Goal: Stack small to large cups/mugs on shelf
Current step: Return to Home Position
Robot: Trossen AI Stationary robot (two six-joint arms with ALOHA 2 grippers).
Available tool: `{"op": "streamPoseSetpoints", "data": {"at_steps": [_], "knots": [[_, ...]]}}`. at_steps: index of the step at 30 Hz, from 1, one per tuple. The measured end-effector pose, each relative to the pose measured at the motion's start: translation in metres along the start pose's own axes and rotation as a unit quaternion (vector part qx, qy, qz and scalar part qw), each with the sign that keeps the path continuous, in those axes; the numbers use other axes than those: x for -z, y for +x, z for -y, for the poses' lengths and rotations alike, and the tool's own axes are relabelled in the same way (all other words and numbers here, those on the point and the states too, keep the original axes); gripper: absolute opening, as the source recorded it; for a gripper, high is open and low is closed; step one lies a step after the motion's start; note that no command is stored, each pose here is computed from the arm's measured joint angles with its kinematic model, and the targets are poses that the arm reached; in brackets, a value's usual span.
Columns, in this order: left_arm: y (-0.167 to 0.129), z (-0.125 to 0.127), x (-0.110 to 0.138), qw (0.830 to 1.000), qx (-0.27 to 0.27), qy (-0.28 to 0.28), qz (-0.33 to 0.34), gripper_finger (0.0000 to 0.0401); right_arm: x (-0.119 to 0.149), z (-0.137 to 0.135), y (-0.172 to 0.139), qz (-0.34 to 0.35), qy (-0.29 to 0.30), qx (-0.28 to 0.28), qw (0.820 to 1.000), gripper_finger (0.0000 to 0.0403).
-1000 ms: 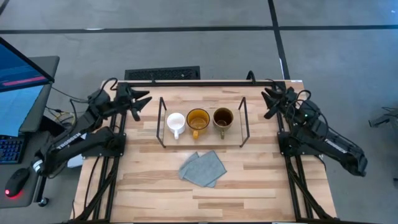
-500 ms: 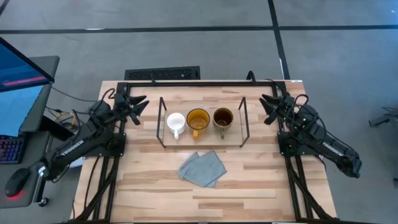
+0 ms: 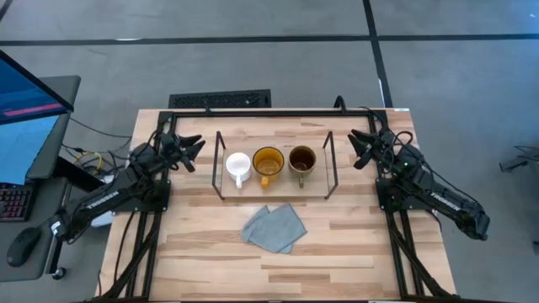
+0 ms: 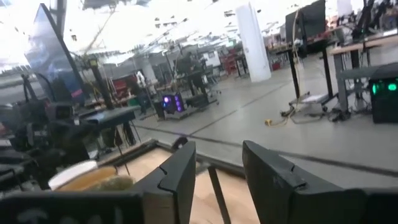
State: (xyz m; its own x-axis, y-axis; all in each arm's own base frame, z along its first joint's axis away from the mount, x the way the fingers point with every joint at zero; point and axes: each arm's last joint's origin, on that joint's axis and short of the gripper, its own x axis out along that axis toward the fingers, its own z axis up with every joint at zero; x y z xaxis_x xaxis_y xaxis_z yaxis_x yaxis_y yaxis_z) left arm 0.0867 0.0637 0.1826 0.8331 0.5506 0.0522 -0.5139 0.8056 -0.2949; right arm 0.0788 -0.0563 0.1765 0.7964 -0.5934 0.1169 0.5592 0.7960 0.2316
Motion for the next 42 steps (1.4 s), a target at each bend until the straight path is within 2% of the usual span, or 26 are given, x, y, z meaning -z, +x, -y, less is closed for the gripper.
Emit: {"op": "streamPoseSetpoints", "data": {"at_steps": [5, 13, 21, 35, 42], "knots": [[0.0, 0.0, 0.005, 1.0, 0.004, -0.008, 0.019, 0.0151, 0.0, 0.0, 0.0, 0.0, 0.002, 0.0, 1.0, 0.0154], [0.0, 0.0, 0.011, 1.0, -0.006, -0.009, -0.007, 0.0151, 0.001, 0.0, 0.0, -0.005, 0.003, 0.003, 1.0, 0.0154], [-0.001, -0.002, 0.028, 0.995, -0.019, -0.034, -0.093, 0.0151, 0.005, 0.001, 0.0, -0.026, 0.002, 0.008, 1.0, 0.0154], [-0.001, -0.002, 0.029, 0.995, -0.02, -0.031, -0.095, 0.0151, 0.009, 0.002, -0.001, -0.047, 0.0, 0.012, 0.999, 0.0154], [-0.001, -0.002, 0.029, 0.995, -0.02, -0.031, -0.095, 0.0151, 0.009, 0.002, -0.001, -0.048, -0.028, 0.01, 0.998, 0.0154]]}}
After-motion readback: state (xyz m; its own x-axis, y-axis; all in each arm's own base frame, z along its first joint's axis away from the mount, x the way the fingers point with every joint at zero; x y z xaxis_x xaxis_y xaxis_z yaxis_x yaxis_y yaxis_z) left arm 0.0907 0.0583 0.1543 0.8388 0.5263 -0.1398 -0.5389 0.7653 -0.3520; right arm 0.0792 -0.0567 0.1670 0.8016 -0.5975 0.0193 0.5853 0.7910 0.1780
